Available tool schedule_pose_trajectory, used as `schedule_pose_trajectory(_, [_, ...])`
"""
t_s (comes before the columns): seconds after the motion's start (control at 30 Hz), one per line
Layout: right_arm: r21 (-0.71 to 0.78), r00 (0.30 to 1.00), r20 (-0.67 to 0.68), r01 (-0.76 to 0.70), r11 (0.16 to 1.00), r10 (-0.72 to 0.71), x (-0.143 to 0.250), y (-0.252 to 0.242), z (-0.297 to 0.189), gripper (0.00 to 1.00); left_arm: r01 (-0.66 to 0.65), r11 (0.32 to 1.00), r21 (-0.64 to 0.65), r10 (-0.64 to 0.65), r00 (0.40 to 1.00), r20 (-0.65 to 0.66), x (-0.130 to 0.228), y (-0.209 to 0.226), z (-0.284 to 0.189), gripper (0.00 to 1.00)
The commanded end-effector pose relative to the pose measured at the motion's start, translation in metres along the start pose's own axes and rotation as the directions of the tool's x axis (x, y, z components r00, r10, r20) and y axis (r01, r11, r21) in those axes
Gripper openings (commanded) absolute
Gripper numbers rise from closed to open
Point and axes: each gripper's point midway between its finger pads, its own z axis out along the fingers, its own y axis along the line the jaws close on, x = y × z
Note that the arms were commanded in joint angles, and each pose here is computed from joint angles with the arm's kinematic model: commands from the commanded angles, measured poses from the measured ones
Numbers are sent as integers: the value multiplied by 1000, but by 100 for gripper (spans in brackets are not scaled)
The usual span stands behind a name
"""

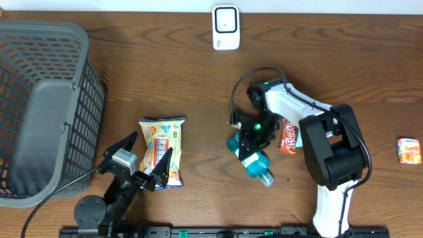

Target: Scan the item barcode

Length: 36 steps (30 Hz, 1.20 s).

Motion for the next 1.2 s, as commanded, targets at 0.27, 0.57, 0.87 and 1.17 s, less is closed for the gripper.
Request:
schedule_pose_trajectory(0.27, [113,1000,6,-17,993,17,-14,-27,6,34,0,1000,15,0,1000,7,-2,-3,-1,98])
schedule_pose_trajectory(0.57, [43,1000,28,-15,999,14,-21,-9,-6,34,1,1000,15,-1,1000,7,-2,-3,-1,98])
schedule_pose_trajectory(0.87, [29,999,36,-14,999,13,-25,-2,-15,39,0,1000,15,0,1000,7,-2,-3,-1,98])
schedule_pose_trajectory(1.17, [31,999,40,-10,999,9,-30,4,-27,36,1,1000,15,-1,1000,7,-2,-3,-1,98])
